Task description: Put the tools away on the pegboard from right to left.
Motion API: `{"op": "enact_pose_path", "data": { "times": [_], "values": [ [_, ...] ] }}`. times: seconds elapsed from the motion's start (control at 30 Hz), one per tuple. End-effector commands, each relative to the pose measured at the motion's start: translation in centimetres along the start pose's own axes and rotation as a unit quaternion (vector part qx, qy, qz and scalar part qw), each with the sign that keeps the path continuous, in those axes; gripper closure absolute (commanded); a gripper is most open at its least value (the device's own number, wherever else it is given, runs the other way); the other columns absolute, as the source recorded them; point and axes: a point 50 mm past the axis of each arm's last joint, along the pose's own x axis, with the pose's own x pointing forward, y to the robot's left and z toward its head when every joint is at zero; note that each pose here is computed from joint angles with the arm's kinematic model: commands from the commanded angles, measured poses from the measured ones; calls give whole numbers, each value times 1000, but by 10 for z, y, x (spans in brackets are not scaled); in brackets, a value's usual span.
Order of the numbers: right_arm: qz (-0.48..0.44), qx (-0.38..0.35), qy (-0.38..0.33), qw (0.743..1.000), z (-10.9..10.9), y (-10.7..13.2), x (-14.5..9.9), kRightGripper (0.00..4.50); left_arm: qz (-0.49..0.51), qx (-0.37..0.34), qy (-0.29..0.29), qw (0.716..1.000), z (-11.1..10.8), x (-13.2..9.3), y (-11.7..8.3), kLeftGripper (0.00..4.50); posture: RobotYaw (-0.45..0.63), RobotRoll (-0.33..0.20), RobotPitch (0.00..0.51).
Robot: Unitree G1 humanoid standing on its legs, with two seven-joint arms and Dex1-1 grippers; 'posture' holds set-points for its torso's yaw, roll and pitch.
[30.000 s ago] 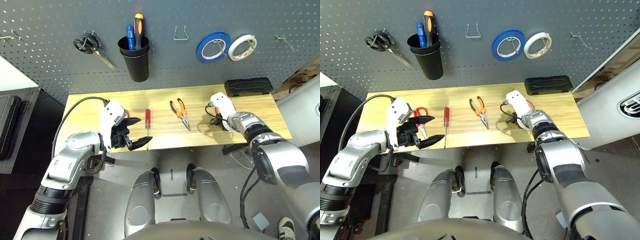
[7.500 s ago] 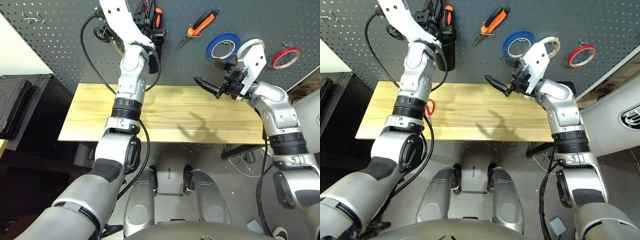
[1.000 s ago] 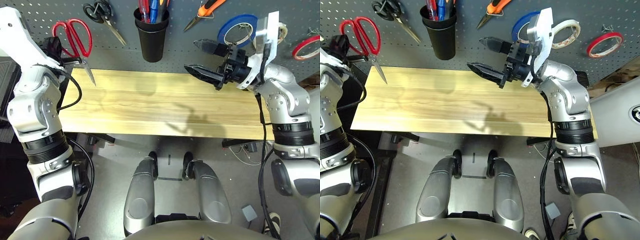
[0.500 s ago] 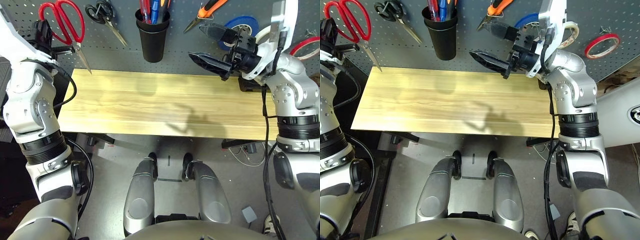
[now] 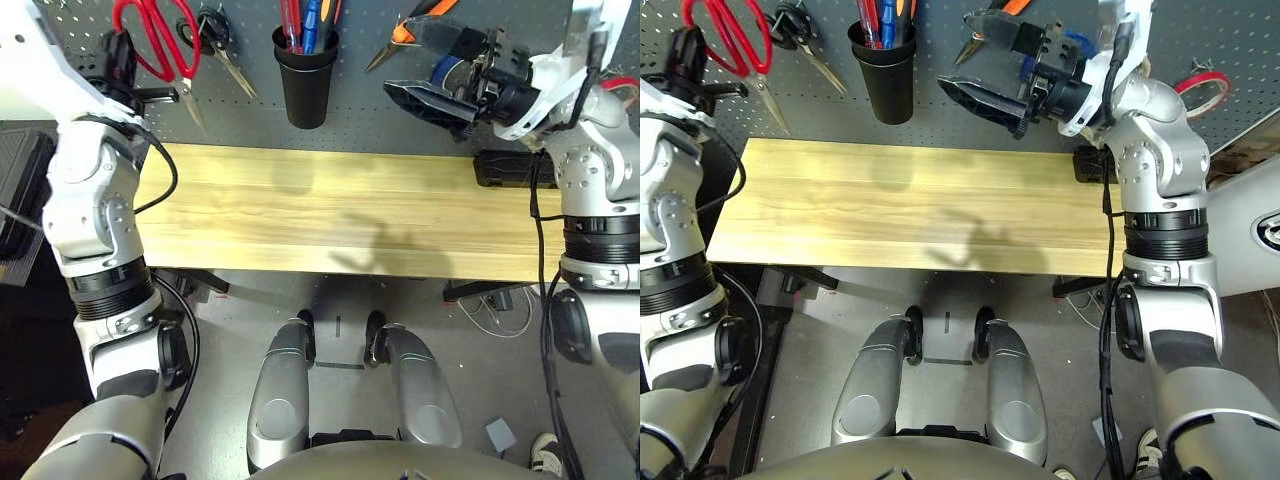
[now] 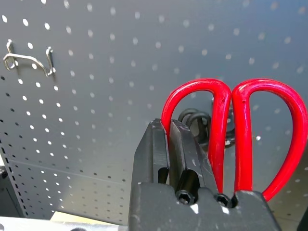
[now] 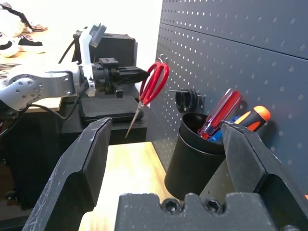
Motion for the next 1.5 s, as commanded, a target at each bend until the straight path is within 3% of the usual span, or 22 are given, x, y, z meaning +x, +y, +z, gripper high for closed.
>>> {"op": "enact_pose_path", "data": {
  "times": [0.03,0.77,0.9,1.17,1.5],
  "values": [
    [-6,-1,-6,1000,1,0,-5,0,5,3,-4,1000,-3,5,-4,4488,15,0,218],
    [-14,7,-5,1000,-4,6,-3,0,21,-14,38,999,-35,24,-18,4488,-6,0,227],
    [-17,8,-3,1000,-6,5,-4,0,9,-13,46,999,-37,25,-22,3268,-6,0,227],
    [-22,11,3,1000,-11,4,-4,0,-6,18,52,998,-36,18,-20,200,10,0,227],
    [-33,21,29,999,-27,2,-14,0,-58,50,75,994,-29,-15,-9,57,33,0,231]
  ]
}}
